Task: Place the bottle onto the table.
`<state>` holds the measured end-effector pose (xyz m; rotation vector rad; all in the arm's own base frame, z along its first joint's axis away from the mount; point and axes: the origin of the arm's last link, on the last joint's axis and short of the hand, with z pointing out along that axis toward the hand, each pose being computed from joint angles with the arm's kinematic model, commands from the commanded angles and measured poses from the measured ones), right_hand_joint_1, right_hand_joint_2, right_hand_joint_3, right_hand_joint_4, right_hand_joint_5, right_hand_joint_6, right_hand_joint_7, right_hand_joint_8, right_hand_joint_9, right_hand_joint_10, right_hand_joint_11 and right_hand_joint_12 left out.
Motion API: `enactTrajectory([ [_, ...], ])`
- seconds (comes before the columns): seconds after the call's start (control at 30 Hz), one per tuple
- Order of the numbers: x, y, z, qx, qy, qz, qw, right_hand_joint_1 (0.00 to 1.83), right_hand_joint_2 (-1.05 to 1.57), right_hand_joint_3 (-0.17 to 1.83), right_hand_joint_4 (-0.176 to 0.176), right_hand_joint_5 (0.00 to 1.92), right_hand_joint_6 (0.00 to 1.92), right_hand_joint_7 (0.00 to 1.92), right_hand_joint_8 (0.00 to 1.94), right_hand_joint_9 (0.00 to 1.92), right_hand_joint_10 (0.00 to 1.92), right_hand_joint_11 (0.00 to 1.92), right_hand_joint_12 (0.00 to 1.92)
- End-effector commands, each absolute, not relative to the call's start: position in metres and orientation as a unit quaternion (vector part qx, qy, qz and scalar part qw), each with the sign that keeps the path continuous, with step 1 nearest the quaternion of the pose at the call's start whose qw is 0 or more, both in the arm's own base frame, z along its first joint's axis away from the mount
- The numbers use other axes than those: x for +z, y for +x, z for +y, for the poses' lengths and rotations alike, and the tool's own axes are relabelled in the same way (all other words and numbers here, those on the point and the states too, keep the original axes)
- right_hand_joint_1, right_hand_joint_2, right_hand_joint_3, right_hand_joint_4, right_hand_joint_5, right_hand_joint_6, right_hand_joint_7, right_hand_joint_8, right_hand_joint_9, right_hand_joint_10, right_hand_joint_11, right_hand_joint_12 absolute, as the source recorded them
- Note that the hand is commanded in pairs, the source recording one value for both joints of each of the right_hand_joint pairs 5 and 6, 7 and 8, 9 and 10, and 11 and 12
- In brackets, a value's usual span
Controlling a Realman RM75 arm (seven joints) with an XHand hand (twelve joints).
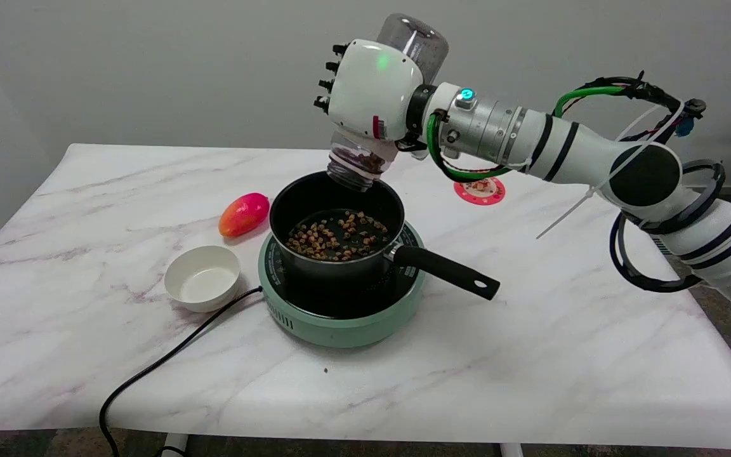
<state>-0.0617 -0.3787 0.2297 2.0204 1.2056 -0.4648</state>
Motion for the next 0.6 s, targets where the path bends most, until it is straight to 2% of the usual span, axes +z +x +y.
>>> enactTrajectory([
  [0.03, 0.249, -0.053, -0.382, -0.172, 0.776, 0.457, 0.400, 1.37, 1.13, 0.61, 0.000, 1.92, 1.92, 1.92, 1.92, 1.33, 1.33, 1.18, 1.18],
  [0.6, 0.296, -0.052, -0.394, -0.094, 0.769, 0.359, 0.520, 1.35, 1.16, 0.59, 0.000, 1.92, 1.92, 1.92, 1.92, 1.34, 1.34, 1.19, 1.19],
])
